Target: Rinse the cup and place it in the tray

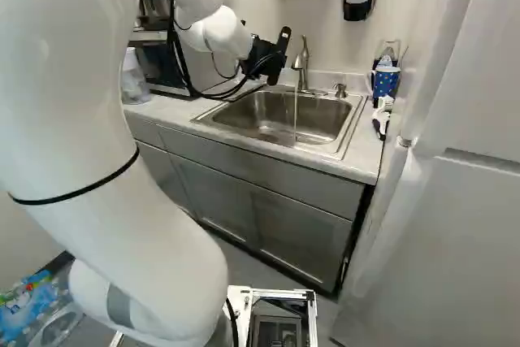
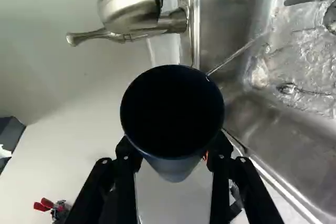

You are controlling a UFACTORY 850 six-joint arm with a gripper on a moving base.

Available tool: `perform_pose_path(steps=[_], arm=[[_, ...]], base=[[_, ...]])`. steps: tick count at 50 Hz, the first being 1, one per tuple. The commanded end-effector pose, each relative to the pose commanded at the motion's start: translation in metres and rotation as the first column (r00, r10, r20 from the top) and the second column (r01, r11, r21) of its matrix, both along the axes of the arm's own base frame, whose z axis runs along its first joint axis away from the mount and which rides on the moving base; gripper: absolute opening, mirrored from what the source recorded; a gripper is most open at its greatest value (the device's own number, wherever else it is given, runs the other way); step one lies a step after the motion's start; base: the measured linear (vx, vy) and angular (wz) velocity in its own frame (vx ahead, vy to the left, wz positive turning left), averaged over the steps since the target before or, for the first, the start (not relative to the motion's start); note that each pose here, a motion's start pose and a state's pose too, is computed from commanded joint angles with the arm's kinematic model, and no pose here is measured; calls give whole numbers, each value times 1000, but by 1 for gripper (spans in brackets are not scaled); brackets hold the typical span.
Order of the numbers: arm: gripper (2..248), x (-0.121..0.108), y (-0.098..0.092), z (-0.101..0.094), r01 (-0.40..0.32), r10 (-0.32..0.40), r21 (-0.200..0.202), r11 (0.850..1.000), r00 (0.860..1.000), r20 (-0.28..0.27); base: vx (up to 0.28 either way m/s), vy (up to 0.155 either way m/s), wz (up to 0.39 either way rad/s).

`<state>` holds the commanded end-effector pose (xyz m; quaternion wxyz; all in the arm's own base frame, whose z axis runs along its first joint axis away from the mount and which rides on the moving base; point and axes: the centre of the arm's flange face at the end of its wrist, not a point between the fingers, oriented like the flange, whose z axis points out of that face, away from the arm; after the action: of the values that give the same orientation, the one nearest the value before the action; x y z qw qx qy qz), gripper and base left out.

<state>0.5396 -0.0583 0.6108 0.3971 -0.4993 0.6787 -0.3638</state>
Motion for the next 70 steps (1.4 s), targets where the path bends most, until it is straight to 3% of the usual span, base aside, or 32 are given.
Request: perform_pose_path(steps=[17,34,52,70], arm=[[126,0,0,0,-76,73,-160,984,997,-23],[126,0,0,0,-152,141,-313,937,988,-58],[126,0,0,0,-231,205,-463,856,973,-106],[126,0,0,0,-305,259,-595,744,952,-163]], base=[[0,0,0],[0,0,0],[0,0,0],[0,0,0]])
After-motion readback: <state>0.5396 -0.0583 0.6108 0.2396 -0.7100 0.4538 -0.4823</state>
